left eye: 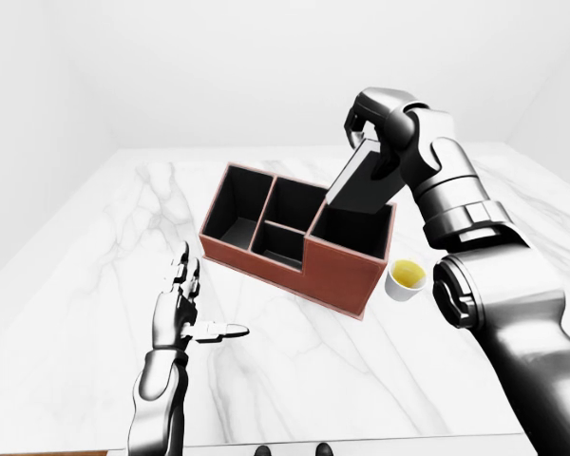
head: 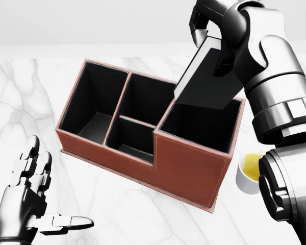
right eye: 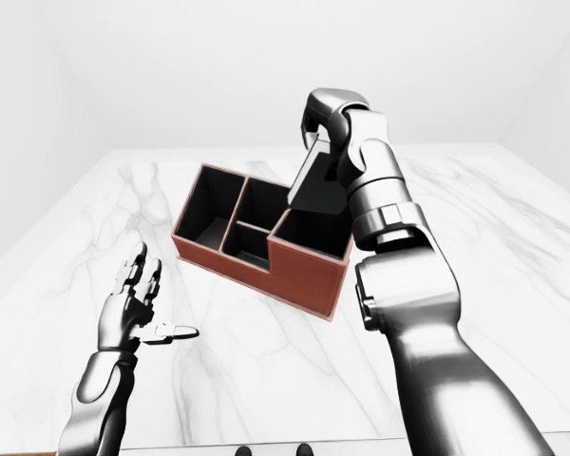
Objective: Pick up the book and place it in the right compartment of the caddy.
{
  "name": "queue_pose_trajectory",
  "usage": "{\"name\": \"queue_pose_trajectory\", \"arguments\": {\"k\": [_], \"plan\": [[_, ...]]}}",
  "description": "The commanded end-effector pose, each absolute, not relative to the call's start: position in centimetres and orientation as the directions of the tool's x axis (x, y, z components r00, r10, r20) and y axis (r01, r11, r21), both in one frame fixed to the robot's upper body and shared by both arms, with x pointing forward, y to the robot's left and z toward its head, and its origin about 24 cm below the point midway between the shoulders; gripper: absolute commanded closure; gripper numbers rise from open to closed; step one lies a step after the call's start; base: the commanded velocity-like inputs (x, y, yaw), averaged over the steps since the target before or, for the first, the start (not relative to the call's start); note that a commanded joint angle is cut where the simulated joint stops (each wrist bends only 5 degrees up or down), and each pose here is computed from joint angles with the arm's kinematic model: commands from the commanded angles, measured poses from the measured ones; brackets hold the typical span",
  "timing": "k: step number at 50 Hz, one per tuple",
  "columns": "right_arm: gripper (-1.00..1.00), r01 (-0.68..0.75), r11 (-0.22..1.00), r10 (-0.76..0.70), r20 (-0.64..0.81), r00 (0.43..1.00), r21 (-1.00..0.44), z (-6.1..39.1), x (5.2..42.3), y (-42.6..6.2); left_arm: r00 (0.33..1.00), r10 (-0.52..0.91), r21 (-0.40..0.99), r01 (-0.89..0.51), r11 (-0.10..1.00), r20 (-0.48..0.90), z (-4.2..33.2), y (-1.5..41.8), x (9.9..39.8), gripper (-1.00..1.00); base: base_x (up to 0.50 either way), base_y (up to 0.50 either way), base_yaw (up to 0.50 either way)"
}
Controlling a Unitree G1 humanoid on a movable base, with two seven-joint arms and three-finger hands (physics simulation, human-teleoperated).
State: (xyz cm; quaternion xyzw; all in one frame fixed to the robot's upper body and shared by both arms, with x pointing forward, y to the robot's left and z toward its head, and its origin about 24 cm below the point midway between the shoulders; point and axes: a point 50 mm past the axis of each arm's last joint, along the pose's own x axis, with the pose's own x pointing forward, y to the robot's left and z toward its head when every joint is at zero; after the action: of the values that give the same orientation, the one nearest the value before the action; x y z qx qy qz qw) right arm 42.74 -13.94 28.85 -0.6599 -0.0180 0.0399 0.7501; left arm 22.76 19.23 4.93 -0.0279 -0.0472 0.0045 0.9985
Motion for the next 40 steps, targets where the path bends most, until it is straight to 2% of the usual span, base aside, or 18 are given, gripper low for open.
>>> {"name": "queue_pose_trajectory", "arguments": {"k": [1, 40], "plan": [[1.00, 0.006, 0.104, 0.065, 0.013, 0.998, -0.995, 29.0, 43.0, -14.1, 0.997, 0.013, -0.058, -0.008, 0.998, 0.081, 4.6, 19.3, 22.8, -1.00, 0.00, 0.00, 0.00], [1.00, -0.047, 0.067, 0.020, -0.046, 0.999, -0.997, 24.9, 43.5, -14.4, 1.000, 0.007, -0.053, -0.007, 0.999, 0.008, 3.0, 19.3, 23.2, -1.00, 0.00, 0.00, 0.00]]}}
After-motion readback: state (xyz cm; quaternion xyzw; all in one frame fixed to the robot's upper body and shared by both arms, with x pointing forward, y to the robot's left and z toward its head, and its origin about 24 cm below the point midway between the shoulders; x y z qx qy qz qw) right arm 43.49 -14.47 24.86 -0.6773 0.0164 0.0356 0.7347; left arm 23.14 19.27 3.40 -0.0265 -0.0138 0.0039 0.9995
